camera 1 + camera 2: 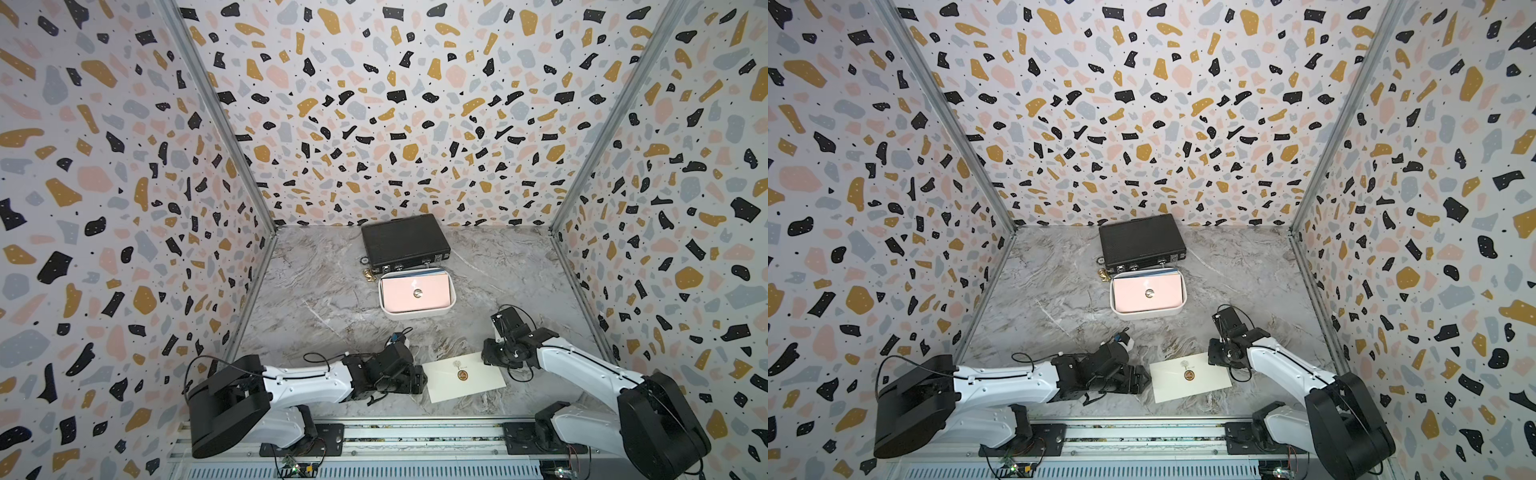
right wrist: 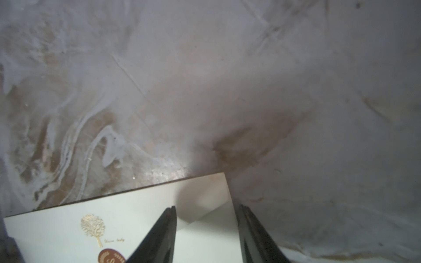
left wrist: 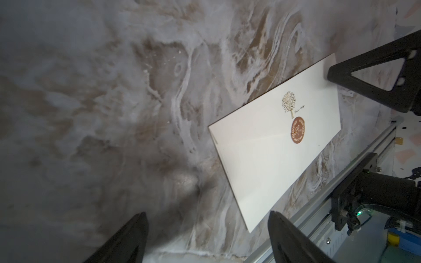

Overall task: Put the sealed envelopes into the storage box
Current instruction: Adjust the envelope at the center of the board.

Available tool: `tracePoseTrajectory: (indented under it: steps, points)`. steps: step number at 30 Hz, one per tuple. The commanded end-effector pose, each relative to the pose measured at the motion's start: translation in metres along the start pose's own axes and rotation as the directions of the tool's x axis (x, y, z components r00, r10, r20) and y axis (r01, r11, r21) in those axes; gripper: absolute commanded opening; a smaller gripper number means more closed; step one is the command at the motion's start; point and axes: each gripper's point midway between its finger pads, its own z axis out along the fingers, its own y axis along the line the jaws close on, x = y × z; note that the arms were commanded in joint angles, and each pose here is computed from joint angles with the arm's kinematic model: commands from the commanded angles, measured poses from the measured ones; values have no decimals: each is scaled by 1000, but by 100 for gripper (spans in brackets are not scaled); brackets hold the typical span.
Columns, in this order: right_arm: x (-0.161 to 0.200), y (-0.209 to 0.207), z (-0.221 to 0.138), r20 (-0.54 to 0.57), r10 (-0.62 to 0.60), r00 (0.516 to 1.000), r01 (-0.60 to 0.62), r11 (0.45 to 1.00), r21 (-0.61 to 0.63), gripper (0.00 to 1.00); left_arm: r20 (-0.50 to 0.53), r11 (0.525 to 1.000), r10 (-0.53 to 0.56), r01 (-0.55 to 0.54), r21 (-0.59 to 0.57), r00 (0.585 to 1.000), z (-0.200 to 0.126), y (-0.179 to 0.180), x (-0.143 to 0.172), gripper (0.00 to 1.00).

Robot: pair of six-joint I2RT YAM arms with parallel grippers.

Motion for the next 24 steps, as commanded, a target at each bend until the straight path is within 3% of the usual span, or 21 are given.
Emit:
tracePoseTrajectory:
  steps: [1,15,20,24]
  points:
    - [39,-5,15,-145,50,988,-53,998,-21,49,-70,999,-47,47,5,996,14,11,22,86]
    - [44,4,15,-174,60,983,-74,995,-73,49,-36,991,-64,68,118,997,21,-9,14,85]
    - [43,7,16,-173,64,983,-79,993,-85,49,34,982,-44,37,185,998,11,-23,2,86]
    - [35,14,16,-166,57,984,-76,991,-109,49,61,986,7,-17,163,998,-2,-25,-4,86]
